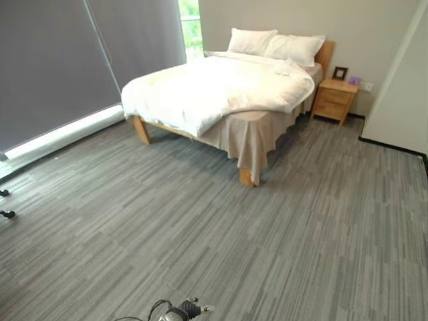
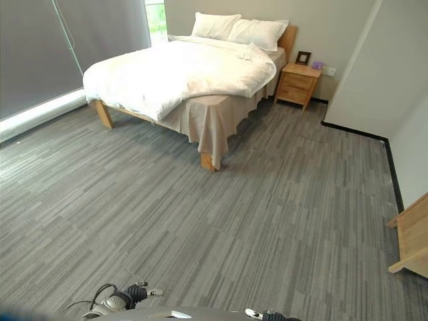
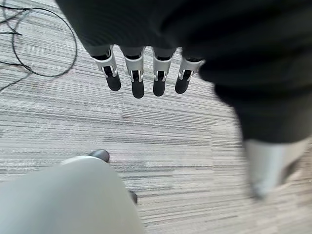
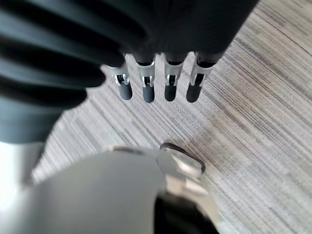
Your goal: Making the bed.
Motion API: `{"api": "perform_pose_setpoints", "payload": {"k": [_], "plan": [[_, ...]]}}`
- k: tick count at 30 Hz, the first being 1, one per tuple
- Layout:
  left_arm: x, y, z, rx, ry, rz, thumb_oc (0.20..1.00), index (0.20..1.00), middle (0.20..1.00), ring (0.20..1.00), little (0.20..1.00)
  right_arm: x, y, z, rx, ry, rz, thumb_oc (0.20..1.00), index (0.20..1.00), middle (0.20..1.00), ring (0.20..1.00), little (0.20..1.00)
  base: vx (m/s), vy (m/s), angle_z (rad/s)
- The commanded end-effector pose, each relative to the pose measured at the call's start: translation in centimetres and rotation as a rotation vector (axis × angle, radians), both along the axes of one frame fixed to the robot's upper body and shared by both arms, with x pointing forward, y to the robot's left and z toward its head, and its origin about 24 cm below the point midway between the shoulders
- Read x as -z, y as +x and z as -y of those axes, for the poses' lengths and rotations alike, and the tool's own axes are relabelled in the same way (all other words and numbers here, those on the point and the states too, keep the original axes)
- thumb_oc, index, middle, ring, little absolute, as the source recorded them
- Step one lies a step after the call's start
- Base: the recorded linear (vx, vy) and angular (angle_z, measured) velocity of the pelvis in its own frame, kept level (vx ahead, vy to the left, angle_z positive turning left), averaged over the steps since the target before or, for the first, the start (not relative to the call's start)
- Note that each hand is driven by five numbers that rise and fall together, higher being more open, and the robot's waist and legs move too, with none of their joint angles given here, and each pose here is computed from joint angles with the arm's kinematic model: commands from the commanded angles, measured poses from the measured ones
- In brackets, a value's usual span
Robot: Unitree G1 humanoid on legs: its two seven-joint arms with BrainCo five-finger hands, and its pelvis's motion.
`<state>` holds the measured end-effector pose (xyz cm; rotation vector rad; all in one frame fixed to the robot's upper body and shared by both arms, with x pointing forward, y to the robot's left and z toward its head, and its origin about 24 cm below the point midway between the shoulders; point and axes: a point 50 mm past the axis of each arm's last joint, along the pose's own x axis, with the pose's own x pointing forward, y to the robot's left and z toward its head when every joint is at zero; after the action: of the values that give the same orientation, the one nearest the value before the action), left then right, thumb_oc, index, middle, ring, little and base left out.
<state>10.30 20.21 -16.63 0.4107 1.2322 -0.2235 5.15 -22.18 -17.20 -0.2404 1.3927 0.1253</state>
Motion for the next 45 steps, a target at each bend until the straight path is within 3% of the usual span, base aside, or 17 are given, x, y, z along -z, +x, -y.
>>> {"api": "perform_pose_setpoints", "payload": {"k": [1, 4, 6, 9, 11, 13, 17, 21, 25, 33, 39, 45], "plan": [[0.1, -0.4, -0.1, -0.043, -0.014, -0.02, 1.0, 1.0, 1.0, 1.0, 1.0, 0.1, -0.7, 0.3, -0.055, -0.023, -0.075, 1.0, 1.0, 1.0, 1.0, 1.0, 0.03, 0.006, 0.0], [0.0, -0.5, -0.8, 0.005, 0.024, -0.03, 1.0, 1.0, 1.0, 1.0, 1.0, 0.0, -1.0, 0.8, -0.03, -0.036, -0.086, 1.0, 1.0, 1.0, 1.0, 1.0, 0.02, 0.005, 0.01], [-0.6, 1.3, -1.3, 0.106, 0.065, 0.039, 1.0, 1.0, 1.0, 1.0, 1.0, -0.5, 1.2, 1.8, 0.147, -0.028, 0.033, 1.0, 1.0, 1.0, 1.0, 1.0, 0.02, 0.009, 0.0], [-2.2, 4.6, -2.8, 0.129, 0.092, 0.163, 1.0, 1.0, 1.0, 1.0, 1.0, -2.0, 5.9, 3.0, 0.309, 0.039, 0.274, 1.0, 1.0, 1.0, 1.0, 1.0, -0.01, 0.017, -0.07], [-3.1, 6.2, -3.5, 0.122, 0.107, 0.23, 1.0, 1.0, 1.0, 1.0, 1.0, -2.9, 7.7, 3.2, 0.313, 0.062, 0.368, 1.0, 1.0, 1.0, 1.0, 1.0, -0.01, 0.017, -0.22], [-6.2, 10.2, -4.4, 0.035, 0.075, 0.443, 1.0, 1.0, 1.0, 1.0, 1.0, -5.1, 10.8, 3.9, 0.359, 0.129, 0.559, 1.0, 1.0, 1.0, 1.0, 1.0, -0.02, 0.018, -0.12], [-11.8, 14.1, -3.9, 0.051, 0.007, 0.758, 1.0, 1.0, 1.0, 1.0, 1.0, -9.9, 14.3, 3.7, 0.222, 0.177, 0.826, 1.0, 1.0, 1.0, 1.0, 1.0, 0.0, 0.0, 0.0], [-13.1, 13.8, -2.6, -0.03, -0.129, 0.856, 1.0, 1.0, 1.0, 1.0, 1.0, -12.2, 14.8, 2.7, 0.105, 0.21, 0.926, 1.0, 1.0, 1.0, 1.0, 1.0, 0.02, 0.009, 0.01], [-13.3, 13.4, -2.0, -0.087, -0.163, 0.896, 1.0, 1.0, 1.0, 1.0, 1.0, -12.7, 14.5, 1.2, 0.171, 0.285, 0.994, 1.0, 1.0, 1.0, 1.0, 1.0, 0.04, 0.021, -0.02], [-13.2, 12.2, -4.0, -0.114, -0.035, 0.903, 1.0, 1.0, 1.0, 1.0, 1.0, -14.5, 15.8, -0.1, -0.01, 0.191, 1.087, 1.0, 1.0, 1.0, 1.0, 1.0, 0.02, 0.038, -0.08], [-15.5, 12.8, -6.3, -0.109, 0.064, 0.977, 1.0, 1.0, 1.0, 1.0, 1.0, -15.2, 16.3, -0.7, 0.039, 0.259, 1.127, 1.0, 1.0, 1.0, 1.0, 1.0, -0.03, 0.077, -0.27], [-16.7, 13.4, -5.7, -0.043, 0.054, 1.029, 1.0, 1.0, 1.0, 1.0, 1.0, -14.5, 15.3, -0.6, 0.046, 0.262, 1.088, 1.0, 1.0, 1.0, 1.0, 1.0, 0.34, -0.022, -0.38]]}}
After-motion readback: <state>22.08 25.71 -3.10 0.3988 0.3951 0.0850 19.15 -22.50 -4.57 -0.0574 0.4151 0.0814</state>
